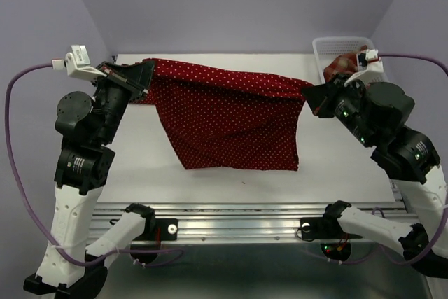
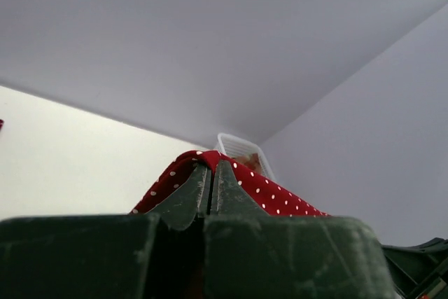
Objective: Fold and stack the skirts
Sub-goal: Flatten the skirt out
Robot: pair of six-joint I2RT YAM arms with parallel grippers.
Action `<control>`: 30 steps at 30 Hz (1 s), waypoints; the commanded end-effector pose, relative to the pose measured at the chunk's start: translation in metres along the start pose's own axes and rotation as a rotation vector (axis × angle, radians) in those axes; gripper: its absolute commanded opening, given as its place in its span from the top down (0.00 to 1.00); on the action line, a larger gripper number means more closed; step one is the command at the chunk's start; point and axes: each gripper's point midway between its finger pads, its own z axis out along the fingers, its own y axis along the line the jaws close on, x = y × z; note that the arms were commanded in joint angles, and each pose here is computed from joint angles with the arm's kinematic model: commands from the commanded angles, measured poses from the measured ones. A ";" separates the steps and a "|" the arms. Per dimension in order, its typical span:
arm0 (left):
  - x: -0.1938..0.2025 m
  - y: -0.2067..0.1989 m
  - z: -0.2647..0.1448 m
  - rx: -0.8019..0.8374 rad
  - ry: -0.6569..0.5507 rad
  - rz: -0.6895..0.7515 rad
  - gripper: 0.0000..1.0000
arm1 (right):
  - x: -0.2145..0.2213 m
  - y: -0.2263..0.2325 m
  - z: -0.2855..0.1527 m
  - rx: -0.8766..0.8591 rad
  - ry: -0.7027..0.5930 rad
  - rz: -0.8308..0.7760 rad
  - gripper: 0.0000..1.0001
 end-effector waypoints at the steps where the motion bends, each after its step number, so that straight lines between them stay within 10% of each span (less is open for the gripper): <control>1: -0.011 0.029 0.021 -0.148 -0.066 0.049 1.00 | 0.020 -0.007 0.045 0.075 0.064 -0.129 0.99; 9: 0.023 0.104 0.107 -0.262 0.087 0.076 1.00 | 0.035 -0.064 0.157 0.048 0.203 -0.093 0.99; 15: -0.040 0.072 0.149 -0.154 0.043 0.149 1.00 | -0.054 -0.032 0.191 -0.114 0.083 -0.160 0.99; 21: -0.049 0.063 0.146 -0.112 0.018 0.175 1.00 | -0.042 -0.053 0.190 -0.037 0.124 -0.150 1.00; 30: 0.167 0.233 0.072 -0.343 0.420 -0.003 1.00 | 0.134 -0.141 0.153 0.131 0.433 -0.029 0.95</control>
